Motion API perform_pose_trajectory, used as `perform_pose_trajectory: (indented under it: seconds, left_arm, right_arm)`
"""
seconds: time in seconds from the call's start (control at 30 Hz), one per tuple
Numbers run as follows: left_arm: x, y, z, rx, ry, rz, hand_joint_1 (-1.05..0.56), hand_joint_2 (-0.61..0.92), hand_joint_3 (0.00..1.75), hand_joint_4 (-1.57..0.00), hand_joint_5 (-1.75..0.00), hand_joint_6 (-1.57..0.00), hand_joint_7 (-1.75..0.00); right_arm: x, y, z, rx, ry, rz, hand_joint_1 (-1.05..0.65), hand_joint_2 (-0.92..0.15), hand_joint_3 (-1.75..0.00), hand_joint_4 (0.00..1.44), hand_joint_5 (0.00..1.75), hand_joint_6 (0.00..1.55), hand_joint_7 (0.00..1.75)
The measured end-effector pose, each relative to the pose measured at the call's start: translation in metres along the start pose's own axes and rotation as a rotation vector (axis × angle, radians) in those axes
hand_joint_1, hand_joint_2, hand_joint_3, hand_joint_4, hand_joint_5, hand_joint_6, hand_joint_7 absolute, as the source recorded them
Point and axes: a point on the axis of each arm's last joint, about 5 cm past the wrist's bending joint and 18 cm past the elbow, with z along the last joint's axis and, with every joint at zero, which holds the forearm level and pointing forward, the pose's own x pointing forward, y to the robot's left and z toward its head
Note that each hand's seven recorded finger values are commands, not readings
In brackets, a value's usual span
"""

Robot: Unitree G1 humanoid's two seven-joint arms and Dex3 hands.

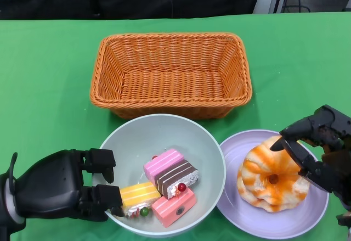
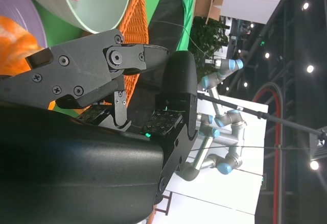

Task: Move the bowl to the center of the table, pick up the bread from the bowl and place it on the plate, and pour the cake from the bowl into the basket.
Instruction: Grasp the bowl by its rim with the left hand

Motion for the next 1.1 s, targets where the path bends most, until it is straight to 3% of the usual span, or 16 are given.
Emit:
perform_pose_trajectory:
  seconds: [0.4,0.6,0.87,1.1]
  left_arm:
    - [0.005,-0.001,0.001,-0.024,0.009,-0.056,-0.39,0.92,0.06,-0.65,-1.03,-0.89,-0.52]
    - [0.013,-0.003,0.003,-0.052,0.01,-0.176,-0.41,0.92,0.04,-0.68,-1.08,-0.95,-0.39]
    - [0.016,-0.006,0.007,-0.062,0.023,-0.165,-0.4,0.92,0.06,-0.62,-1.37,-1.03,-0.3]
    - [0.017,-0.007,0.007,-0.051,0.027,-0.159,-0.39,0.92,0.12,-0.59,-1.42,-1.01,-0.32]
  right_arm:
    - [0.0,0.0,0.002,-0.002,-0.01,-0.009,-0.12,-0.82,-0.37,0.72,1.25,0.71,1.07]
    - [0.0,0.001,0.003,0.001,-0.017,-0.015,-0.12,-0.81,-0.39,0.72,1.25,0.71,1.06]
    - [0.0,0.001,0.003,0.004,-0.018,-0.02,-0.11,-0.79,-0.42,0.72,1.25,0.7,1.07]
    - [0.0,0.001,0.003,0.008,-0.02,-0.016,-0.12,-0.77,-0.46,0.73,1.25,0.71,1.06]
